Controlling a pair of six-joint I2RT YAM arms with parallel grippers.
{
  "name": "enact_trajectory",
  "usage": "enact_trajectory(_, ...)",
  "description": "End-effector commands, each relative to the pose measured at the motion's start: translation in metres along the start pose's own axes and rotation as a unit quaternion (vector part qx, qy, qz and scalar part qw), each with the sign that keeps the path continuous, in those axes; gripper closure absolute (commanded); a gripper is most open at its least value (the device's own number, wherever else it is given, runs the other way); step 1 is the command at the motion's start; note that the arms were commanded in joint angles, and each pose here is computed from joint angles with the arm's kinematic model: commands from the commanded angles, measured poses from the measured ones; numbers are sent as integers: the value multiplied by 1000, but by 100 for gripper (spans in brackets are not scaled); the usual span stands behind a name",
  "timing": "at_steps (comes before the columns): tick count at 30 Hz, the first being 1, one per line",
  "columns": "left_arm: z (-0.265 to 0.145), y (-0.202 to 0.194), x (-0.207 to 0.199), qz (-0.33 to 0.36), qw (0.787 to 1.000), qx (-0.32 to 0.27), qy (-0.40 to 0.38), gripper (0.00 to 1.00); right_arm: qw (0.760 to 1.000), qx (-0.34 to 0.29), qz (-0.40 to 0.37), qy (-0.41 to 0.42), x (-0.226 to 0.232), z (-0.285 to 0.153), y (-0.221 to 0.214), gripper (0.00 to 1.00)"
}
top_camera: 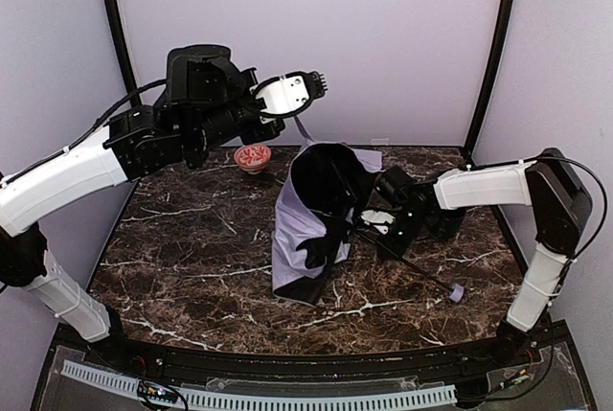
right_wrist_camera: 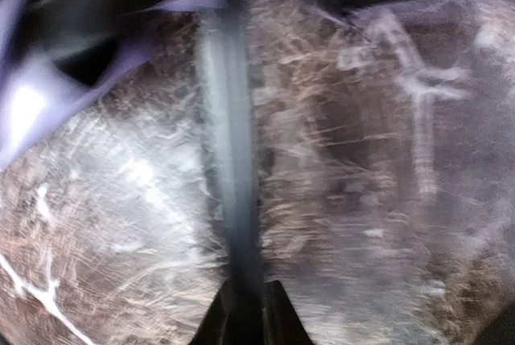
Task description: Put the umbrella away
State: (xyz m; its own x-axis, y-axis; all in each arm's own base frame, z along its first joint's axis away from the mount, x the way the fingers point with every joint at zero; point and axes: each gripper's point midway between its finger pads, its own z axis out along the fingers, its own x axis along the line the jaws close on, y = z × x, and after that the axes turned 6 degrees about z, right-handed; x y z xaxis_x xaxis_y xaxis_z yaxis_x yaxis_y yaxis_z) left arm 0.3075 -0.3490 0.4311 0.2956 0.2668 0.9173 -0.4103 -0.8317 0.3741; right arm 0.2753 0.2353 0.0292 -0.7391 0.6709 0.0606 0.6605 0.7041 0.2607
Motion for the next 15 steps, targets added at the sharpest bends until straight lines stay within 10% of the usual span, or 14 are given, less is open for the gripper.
enact_trajectory(1,-23,12,-4,-13,999,-39,-2,100,993,-88,23,-79,-34,-39,40,100)
enact_trajectory(15,-18,-57,-110,-73,994,33,-77,100,925,-355,71,-114,-77,-210,100,100)
